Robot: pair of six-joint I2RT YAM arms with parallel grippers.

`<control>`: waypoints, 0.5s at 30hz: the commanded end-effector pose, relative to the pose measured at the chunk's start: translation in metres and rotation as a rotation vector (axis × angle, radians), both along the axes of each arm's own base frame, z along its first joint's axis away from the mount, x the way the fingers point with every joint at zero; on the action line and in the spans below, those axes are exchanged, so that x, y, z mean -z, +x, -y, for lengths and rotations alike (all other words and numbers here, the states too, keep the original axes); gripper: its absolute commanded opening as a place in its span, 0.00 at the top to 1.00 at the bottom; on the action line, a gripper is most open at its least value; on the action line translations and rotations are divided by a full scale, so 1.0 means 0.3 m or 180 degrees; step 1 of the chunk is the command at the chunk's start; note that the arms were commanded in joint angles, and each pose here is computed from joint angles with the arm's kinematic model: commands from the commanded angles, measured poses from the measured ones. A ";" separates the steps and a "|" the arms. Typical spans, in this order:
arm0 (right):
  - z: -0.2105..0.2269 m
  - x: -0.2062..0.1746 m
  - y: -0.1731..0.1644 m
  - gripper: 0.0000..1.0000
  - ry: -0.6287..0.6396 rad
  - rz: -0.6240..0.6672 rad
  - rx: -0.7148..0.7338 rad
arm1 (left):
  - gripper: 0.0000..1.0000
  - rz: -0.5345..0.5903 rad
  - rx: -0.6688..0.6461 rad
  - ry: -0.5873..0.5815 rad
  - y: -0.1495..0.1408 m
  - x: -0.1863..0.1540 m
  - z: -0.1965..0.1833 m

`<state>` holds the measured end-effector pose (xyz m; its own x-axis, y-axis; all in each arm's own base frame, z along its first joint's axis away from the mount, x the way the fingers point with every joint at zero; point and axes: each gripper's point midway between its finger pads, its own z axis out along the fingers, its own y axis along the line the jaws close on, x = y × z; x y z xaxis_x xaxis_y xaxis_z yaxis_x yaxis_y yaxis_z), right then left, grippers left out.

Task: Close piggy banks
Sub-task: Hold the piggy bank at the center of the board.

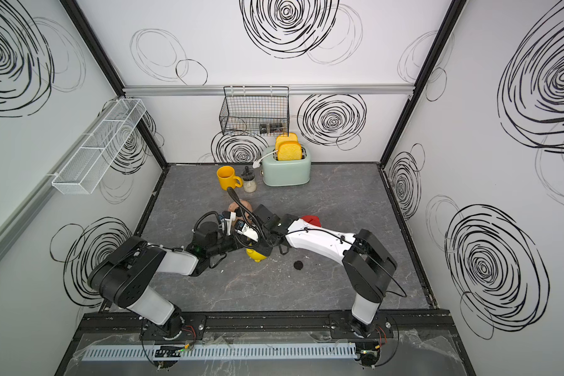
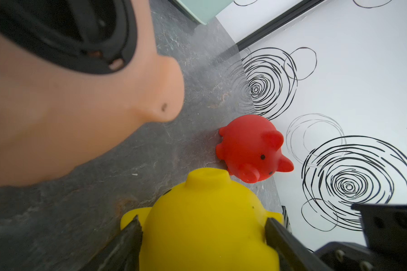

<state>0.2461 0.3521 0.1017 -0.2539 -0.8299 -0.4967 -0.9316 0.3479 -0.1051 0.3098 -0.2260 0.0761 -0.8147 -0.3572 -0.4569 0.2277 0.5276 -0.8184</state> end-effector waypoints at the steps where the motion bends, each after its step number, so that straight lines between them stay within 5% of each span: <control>1: 0.119 0.113 -0.049 1.00 -0.0437 -0.0298 0.0187 | 0.16 -0.0085 -0.0073 0.0082 0.003 0.042 -0.012; 15: 0.130 0.125 -0.031 1.00 -0.0387 -0.0491 0.0848 | 0.17 -0.0116 -0.0080 0.0095 -0.006 0.055 -0.017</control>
